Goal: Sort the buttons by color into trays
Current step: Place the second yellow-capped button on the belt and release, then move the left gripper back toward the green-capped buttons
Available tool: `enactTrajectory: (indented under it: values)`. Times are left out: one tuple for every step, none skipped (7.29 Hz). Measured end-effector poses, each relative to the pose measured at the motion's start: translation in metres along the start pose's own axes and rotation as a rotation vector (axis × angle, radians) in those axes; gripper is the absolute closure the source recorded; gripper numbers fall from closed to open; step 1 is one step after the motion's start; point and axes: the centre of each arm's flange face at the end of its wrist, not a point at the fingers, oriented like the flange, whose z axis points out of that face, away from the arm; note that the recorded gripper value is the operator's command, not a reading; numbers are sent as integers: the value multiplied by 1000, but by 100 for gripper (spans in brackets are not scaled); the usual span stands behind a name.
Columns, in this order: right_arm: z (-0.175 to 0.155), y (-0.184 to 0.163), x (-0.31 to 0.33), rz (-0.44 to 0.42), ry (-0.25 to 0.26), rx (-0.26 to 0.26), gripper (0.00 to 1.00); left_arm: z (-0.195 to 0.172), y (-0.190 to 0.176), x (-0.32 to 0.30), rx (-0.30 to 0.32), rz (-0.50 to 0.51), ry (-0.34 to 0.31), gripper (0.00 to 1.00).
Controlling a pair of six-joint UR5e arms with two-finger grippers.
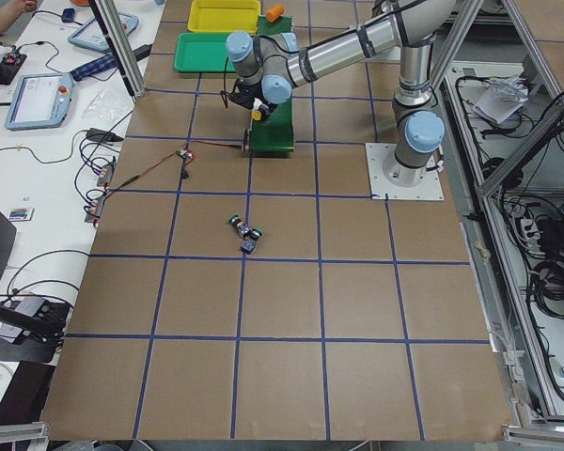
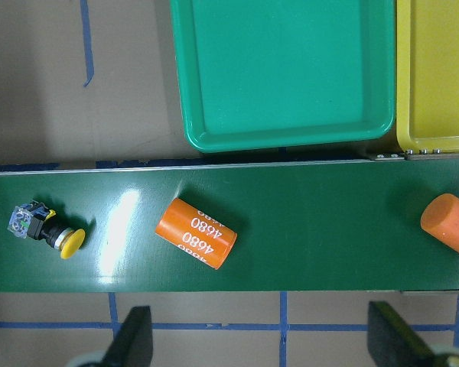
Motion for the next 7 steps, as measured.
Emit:
enactTrajectory:
  values:
    - [0,0,0,0,0,1,0,-14,-17,-5,7,48,17,0]
    - [-1,0,1,1,-1,1,0,-33,-63,-19,13,97,39,0]
    - [-1,0,1,1,-1,2,0,-51,-122,-40,31,167,58,0]
    - [-1,0,1,1,-1,2,0,-66,-181,-68,54,304,52,0]
    - [-1,0,1,1,0,2,0,-76,-226,-94,66,438,33,0]
    - [-1,0,1,1,0,2,0,-83,-266,-122,90,564,2,0]
    - [-1,0,1,1,1,2,0,-86,-300,-147,126,699,-38,0]
